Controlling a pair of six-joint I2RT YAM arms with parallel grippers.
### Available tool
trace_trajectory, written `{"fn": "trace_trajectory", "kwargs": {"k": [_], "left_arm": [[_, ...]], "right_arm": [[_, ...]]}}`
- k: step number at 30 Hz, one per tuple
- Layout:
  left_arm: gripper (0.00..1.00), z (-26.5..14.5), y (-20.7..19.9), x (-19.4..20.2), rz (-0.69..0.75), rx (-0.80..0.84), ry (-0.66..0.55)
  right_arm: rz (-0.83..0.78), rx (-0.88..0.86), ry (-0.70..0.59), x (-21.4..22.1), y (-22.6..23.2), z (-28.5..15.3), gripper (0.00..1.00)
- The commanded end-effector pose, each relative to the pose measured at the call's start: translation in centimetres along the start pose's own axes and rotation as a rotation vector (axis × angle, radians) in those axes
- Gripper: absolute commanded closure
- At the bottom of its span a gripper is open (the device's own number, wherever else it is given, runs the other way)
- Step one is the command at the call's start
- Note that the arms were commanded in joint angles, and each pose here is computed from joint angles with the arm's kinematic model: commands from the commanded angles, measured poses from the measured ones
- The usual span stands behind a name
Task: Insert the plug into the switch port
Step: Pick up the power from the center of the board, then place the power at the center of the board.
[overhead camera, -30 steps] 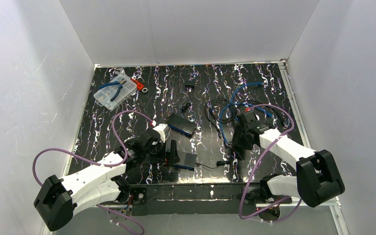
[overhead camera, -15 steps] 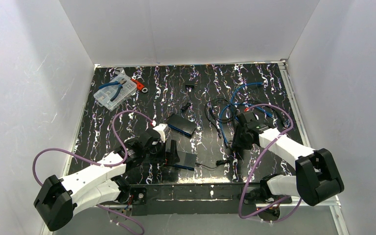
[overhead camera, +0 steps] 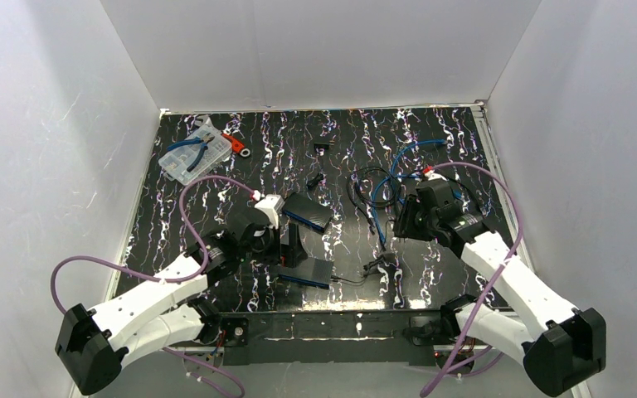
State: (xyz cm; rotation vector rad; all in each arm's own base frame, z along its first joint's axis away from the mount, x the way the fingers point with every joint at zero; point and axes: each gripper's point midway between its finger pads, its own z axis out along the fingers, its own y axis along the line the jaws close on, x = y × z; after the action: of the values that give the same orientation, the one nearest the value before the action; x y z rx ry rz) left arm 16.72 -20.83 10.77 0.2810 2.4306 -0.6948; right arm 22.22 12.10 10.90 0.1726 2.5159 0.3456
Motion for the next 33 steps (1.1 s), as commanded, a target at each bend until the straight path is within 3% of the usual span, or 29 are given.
{"fn": "trace_trajectory", "kwargs": {"k": [1,8,19,33], "left_arm": [[0.02,-1.0,-0.1,-1.7,-0.005,-0.03,-0.051],[0.02,-2.5,0.0,-2.5,-0.012,-0.04,-0.098],[0.02,-5.4,0.2,-2.4,-0.031,-0.033,-0.138],[0.02,-7.6,0.1,-2.5,-0.04,-0.016,-0.167]], "right_arm": [[-0.06,-0.091,-0.08,-3.0,2.7,-2.5,0.99],[-0.185,-0.196,-0.145,-6.0,7.6,-3.3,0.99],[-0.343,-0.317,-0.163,-10.6,16.4,-1.0,0.99],[-0.587,-0.488,-0.055,-6.8,29.5,1.2,0.99]]}}
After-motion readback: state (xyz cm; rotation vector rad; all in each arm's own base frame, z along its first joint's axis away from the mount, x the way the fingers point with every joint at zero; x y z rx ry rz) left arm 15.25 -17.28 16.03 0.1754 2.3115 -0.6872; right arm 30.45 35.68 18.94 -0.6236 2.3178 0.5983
